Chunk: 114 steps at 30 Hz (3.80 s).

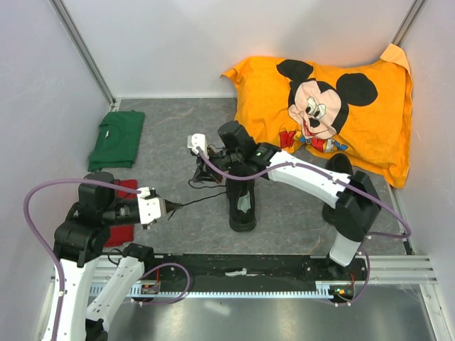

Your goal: Tie the shoes

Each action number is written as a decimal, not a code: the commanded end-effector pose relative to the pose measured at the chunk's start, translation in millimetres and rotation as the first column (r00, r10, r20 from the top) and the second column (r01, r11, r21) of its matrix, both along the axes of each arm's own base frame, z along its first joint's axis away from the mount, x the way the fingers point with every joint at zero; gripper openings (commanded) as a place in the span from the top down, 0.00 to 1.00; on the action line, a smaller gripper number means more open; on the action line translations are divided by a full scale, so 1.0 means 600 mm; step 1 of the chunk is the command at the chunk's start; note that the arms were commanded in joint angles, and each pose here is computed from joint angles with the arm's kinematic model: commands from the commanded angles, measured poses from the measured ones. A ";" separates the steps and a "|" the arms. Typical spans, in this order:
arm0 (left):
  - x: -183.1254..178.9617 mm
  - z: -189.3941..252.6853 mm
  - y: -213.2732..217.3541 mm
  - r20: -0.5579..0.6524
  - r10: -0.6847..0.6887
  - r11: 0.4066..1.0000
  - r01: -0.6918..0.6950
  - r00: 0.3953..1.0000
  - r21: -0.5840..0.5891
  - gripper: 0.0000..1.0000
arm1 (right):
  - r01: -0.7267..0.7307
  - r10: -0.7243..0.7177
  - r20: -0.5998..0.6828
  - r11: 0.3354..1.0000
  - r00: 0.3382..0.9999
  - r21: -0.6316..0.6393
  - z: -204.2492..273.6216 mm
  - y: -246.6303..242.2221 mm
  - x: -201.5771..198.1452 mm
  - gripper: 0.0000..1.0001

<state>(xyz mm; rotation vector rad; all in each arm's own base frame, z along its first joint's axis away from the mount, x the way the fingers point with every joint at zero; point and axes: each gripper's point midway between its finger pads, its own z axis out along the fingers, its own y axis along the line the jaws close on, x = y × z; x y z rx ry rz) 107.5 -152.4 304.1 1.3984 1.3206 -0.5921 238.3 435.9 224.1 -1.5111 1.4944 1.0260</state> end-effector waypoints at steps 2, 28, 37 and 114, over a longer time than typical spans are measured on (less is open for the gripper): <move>-0.032 -0.024 -0.007 -0.067 -0.083 0.997 0.083 0.994 -0.003 0.98 | -0.128 0.129 -0.062 0.991 0.990 0.024 -0.016 0.034 -0.033 0.74; 0.506 -0.083 -0.088 -0.373 0.270 0.934 -0.336 0.888 -0.122 0.98 | 0.285 -0.257 0.208 0.951 0.944 -0.120 0.048 -0.214 0.067 0.26; 0.569 -0.208 -0.101 -0.601 0.301 0.908 -0.415 0.740 -0.055 0.98 | 0.065 0.038 0.263 0.925 0.964 -0.373 -0.069 -0.079 0.049 0.38; 0.194 -0.289 0.071 -0.251 0.237 0.954 -0.176 0.939 0.242 0.67 | 0.122 -0.189 -0.242 0.956 0.952 -0.268 -0.004 -0.257 -0.060 1.00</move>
